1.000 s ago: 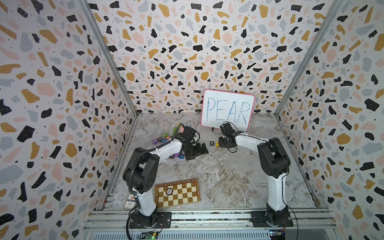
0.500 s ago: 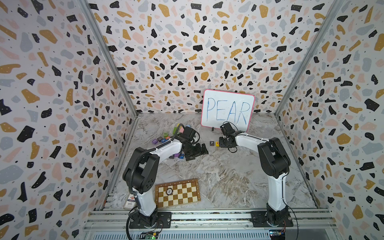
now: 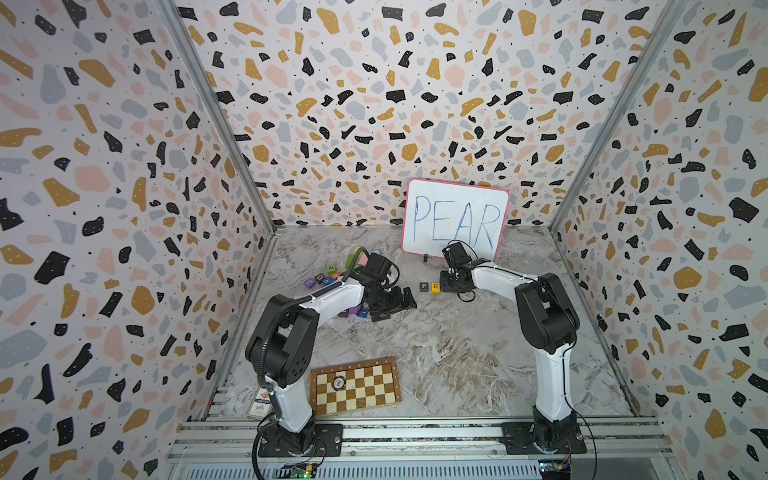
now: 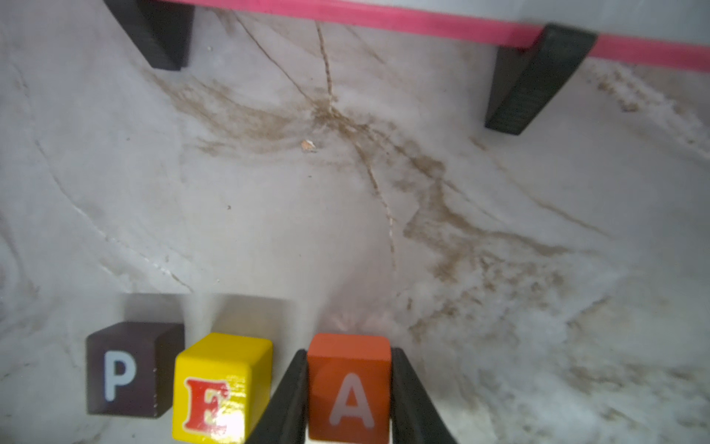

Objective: Spell the uppercase word “pear” with letter blocks
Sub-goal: Place the letter block at the center of the board.

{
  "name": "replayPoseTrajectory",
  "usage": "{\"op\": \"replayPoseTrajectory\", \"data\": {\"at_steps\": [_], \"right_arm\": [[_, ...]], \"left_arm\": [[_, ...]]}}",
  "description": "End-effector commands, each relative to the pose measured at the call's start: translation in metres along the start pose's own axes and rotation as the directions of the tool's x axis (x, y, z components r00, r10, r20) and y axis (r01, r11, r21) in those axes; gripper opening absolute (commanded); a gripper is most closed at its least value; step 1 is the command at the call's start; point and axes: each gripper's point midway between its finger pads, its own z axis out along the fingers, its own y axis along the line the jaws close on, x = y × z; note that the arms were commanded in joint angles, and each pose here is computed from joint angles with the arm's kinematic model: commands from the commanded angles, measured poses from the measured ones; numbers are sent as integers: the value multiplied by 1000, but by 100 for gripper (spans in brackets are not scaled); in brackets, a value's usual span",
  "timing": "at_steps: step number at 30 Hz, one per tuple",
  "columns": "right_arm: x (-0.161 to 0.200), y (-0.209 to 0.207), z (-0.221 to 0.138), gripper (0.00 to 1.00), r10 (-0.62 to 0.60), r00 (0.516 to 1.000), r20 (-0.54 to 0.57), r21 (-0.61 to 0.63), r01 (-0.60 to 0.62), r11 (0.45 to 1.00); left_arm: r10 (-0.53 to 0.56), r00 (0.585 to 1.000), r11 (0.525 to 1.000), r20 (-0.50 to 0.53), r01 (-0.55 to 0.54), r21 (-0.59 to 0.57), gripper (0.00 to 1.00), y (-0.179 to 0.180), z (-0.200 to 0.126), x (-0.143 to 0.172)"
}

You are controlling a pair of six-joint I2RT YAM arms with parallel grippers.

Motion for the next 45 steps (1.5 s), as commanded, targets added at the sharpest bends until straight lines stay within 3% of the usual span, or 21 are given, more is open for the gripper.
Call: {"op": "replayPoseTrajectory", "data": {"at_steps": [1, 21, 34, 45], "right_arm": [[-2, 3, -3, 32, 7, 1000, -11, 0, -7, 1000], [-1, 4, 0, 34, 7, 1000, -13, 4, -7, 1000], [-9, 6, -7, 41, 4, 1000, 3, 4, -4, 1000], [-32, 8, -44, 42, 1, 997, 79, -1, -1, 1000]], "left_arm": [[15, 999, 1000, 29, -15, 22, 100, -6, -10, -4], [13, 999, 1000, 35, -14, 23, 100, -6, -13, -5], [20, 999, 999, 39, -21, 27, 100, -10, -16, -7], [34, 997, 999, 67, -36, 29, 100, -16, -27, -11]]}}
